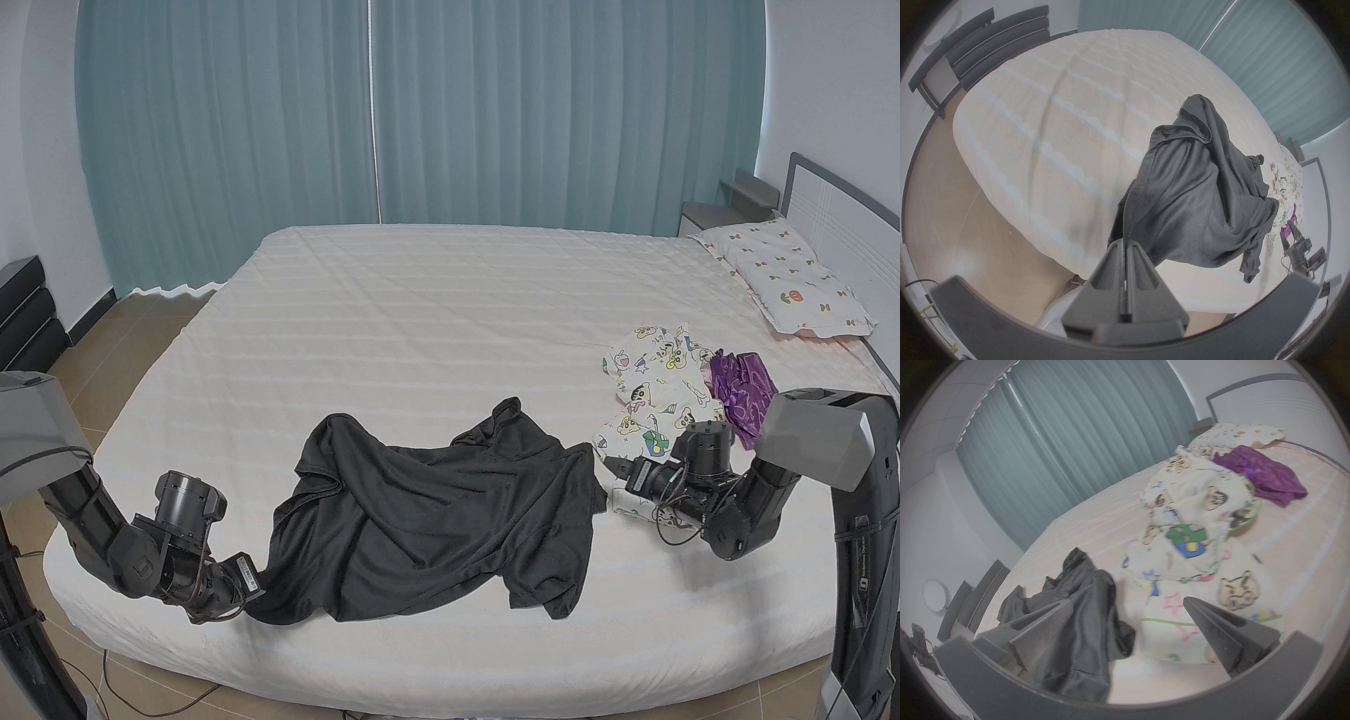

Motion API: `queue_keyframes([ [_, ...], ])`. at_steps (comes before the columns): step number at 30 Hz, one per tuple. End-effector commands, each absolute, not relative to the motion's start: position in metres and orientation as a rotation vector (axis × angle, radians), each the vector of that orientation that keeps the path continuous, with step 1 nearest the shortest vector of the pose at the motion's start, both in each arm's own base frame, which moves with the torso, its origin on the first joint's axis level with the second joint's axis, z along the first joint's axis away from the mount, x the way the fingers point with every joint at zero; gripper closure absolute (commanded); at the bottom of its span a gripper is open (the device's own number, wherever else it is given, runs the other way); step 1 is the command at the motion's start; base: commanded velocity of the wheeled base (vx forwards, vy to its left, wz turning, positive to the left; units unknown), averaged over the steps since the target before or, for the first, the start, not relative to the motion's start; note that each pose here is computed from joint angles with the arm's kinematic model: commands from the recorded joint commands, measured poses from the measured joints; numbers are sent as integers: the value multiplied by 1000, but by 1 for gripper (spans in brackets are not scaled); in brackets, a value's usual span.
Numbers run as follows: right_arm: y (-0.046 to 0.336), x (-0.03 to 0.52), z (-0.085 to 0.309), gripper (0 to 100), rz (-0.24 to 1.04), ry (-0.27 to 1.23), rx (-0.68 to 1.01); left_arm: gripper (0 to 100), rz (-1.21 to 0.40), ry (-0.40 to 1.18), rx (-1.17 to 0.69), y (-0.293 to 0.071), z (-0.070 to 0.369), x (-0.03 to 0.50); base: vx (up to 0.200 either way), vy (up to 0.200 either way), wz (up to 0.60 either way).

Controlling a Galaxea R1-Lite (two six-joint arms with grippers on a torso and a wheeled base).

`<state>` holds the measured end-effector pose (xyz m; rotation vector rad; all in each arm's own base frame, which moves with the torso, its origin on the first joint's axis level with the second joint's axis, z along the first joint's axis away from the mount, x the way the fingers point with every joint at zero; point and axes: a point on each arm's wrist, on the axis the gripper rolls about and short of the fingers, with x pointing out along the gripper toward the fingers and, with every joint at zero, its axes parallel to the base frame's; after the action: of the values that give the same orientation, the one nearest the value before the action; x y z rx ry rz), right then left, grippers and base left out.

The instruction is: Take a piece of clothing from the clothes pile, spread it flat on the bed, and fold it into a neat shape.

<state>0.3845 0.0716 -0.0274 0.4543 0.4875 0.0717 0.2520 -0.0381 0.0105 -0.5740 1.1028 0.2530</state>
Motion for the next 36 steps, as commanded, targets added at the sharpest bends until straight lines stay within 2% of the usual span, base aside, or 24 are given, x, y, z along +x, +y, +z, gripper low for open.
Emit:
queue_keyframes([
  [1,69,363,-18,0,111,534,464,100,264,1109,-595,-32,8,253,0,0,0],
  [4,85,342,-20,0,200,612,473,100,263,1107,-612,-29,9,254,0,0,0],
  [9,118,327,-32,0,248,697,494,100,271,1090,-639,-21,12,256,0,0,0],
  [16,131,332,-45,0,226,722,469,100,284,1073,-657,-15,13,258,0,0,0],
  [19,129,338,-52,0,189,783,459,100,260,1062,-686,-12,18,258,0,0,0],
  [27,136,350,-65,0,190,790,451,100,260,1064,-696,-10,19,258,0,0,0],
  [28,136,350,-65,100,188,792,452,100,262,1065,-697,-10,19,257,0,0,0],
  [36,119,345,-44,100,135,760,487,100,264,1064,-697,-9,21,254,0,0,0],
])
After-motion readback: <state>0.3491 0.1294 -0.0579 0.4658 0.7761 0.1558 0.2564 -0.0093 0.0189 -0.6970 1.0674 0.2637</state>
